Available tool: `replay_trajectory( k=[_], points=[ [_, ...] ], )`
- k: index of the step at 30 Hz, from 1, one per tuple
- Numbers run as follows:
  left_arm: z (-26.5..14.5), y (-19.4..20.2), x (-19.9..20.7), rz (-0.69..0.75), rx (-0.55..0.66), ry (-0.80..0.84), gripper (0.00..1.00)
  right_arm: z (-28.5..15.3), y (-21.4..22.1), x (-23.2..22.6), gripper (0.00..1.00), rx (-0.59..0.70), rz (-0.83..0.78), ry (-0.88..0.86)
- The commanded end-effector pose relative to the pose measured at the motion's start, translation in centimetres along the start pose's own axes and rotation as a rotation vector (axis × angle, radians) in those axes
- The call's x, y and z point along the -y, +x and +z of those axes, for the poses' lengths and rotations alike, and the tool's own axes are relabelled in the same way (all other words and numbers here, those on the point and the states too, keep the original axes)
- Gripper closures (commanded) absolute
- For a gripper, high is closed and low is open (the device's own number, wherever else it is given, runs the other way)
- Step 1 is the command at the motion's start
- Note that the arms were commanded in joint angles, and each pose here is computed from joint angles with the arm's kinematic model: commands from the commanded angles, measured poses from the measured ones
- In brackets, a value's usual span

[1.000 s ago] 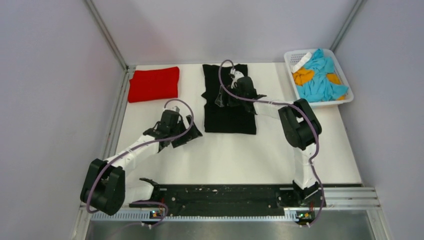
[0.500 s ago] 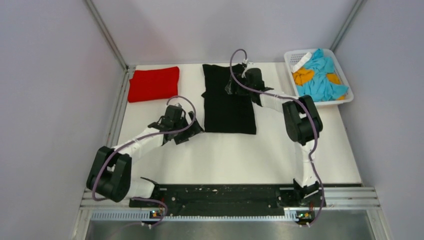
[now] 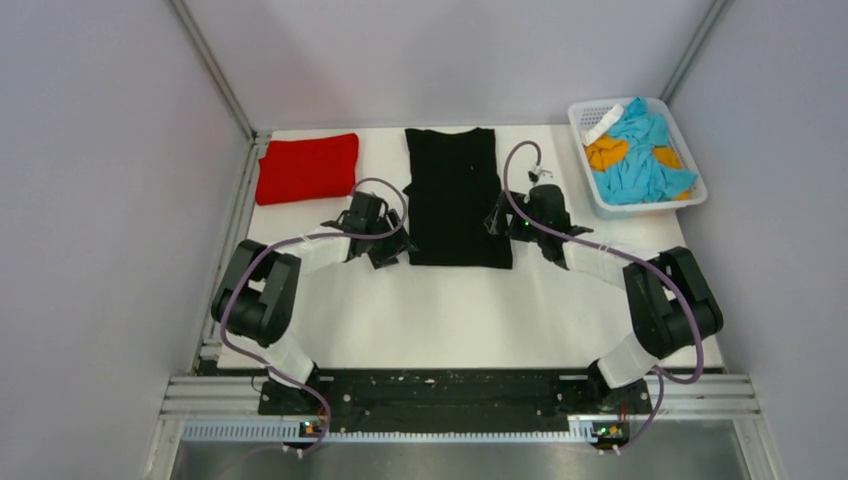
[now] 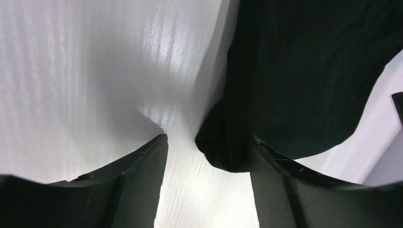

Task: Fold and stack the t-shirts
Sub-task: Grab one side of the 2/3 rectangular tshirt with both arms

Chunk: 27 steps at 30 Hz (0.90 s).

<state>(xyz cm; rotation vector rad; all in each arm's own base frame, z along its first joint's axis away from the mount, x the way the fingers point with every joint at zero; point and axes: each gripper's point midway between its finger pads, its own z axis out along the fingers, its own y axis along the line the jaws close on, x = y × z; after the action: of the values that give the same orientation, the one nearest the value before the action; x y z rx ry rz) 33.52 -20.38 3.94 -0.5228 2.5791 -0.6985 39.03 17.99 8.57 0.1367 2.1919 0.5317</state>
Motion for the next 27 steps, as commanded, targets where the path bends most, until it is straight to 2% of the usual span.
replay_trajectory(
  k=[1, 6, 8, 12, 16, 18, 24, 27],
  points=[
    [1.3, 1.6, -0.1, -0.010, -0.065, 0.032, 0.38, -0.9, 0.2, 0.3, 0.11, 0.012, 0.046, 0.007],
    [1.9, 3.1, -1.7, -0.031, -0.096, 0.004, 0.62, -1.1, 1.2, 0.8, 0.17, -0.021, 0.075, 0.026],
    [2.0, 3.2, -1.7, -0.029, -0.099, 0.005, 0.68, -1.5, 1.6, 0.7, 0.18, -0.031, 0.093, 0.018],
    [2.3, 3.3, -1.7, -0.019, -0.101, 0.009, 0.73, -2.4, 2.6, 1.1, 0.22, -0.045, 0.121, 0.026],
    [2.9, 3.5, -1.7, -0.021, -0.116, 0.017, 0.81, -2.7, 4.1, 1.7, 0.26, -0.073, 0.133, 0.036],
    [3.2, 3.4, -1.8, -0.018, -0.117, 0.006, 1.00, -2.6, 4.7, 1.8, 0.29, -0.096, 0.138, 0.031],
    [3.3, 3.2, -2.8, -0.020, -0.087, -0.028, 1.00, -2.2, 6.3, 2.3, 0.48, -0.137, 0.159, 0.044],
    [3.2, 3.4, -3.2, -0.021, -0.086, -0.040, 1.00, -2.5, 7.3, 2.6, 0.51, -0.161, 0.165, 0.047]
  ],
)
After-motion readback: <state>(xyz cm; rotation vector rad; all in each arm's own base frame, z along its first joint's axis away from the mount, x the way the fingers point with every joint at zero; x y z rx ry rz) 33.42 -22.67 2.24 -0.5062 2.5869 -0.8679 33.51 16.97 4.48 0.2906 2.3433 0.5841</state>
